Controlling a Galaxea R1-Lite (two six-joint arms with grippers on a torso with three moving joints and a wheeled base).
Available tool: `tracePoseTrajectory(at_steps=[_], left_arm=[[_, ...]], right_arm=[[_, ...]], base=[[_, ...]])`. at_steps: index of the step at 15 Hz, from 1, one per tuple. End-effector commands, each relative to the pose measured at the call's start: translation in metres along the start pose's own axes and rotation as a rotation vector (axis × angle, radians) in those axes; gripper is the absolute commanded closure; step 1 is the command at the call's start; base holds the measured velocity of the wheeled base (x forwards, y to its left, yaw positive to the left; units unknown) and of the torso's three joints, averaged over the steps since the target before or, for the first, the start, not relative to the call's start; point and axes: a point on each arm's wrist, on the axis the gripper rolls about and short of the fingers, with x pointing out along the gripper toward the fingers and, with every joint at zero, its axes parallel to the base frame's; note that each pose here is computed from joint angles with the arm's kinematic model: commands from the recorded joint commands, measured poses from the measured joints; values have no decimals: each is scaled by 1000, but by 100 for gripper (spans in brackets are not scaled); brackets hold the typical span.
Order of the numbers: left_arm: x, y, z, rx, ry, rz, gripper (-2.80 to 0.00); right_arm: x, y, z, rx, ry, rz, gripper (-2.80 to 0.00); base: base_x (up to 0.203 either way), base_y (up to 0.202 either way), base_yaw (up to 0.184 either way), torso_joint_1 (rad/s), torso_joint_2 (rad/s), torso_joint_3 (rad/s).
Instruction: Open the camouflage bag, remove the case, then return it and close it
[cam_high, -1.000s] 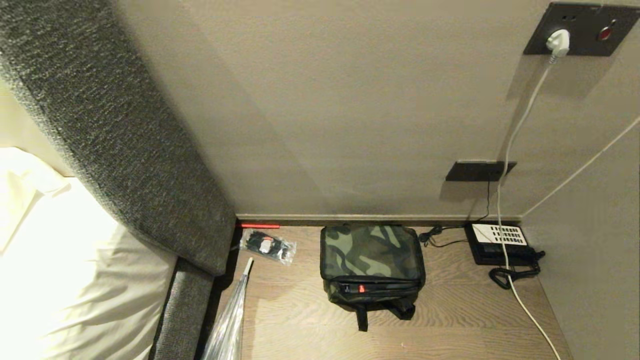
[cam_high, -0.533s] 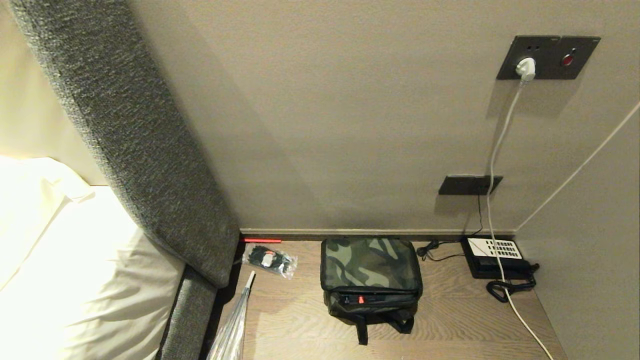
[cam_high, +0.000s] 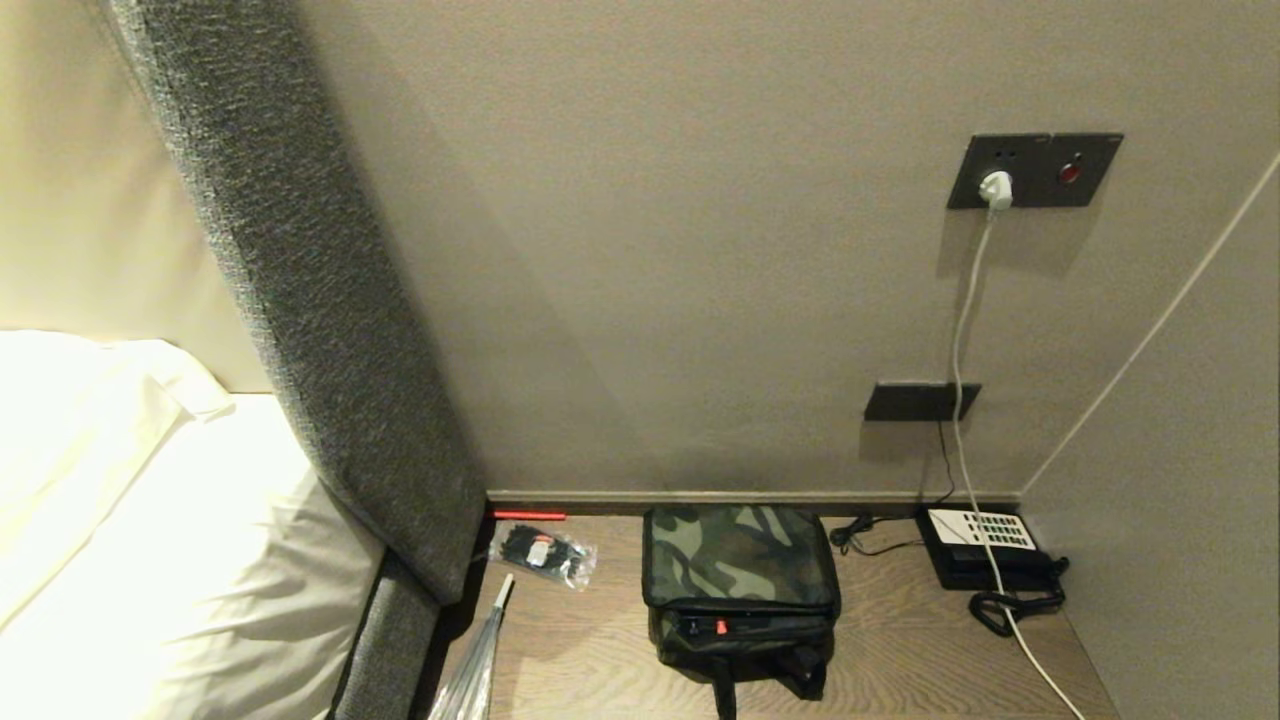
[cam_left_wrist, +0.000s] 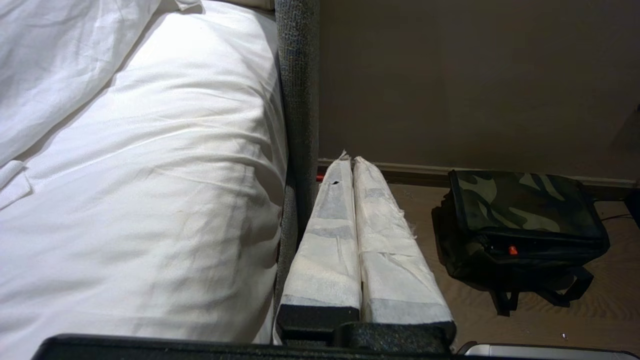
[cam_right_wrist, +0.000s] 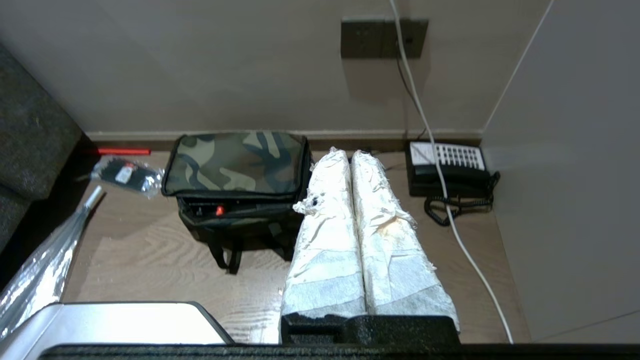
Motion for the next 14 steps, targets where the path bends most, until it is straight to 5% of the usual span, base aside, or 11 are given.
tracePoseTrajectory(at_steps=[1, 14], left_arm=[[0, 0, 0, -1, 0, 1, 0], [0, 0, 0, 2, 0, 1, 0]], right_arm=[[0, 0, 0, 0, 1, 0, 0], [0, 0, 0, 0, 1, 0, 0]], base=[[0, 0, 0, 0, 5, 207], [0, 0, 0, 4, 4, 166]])
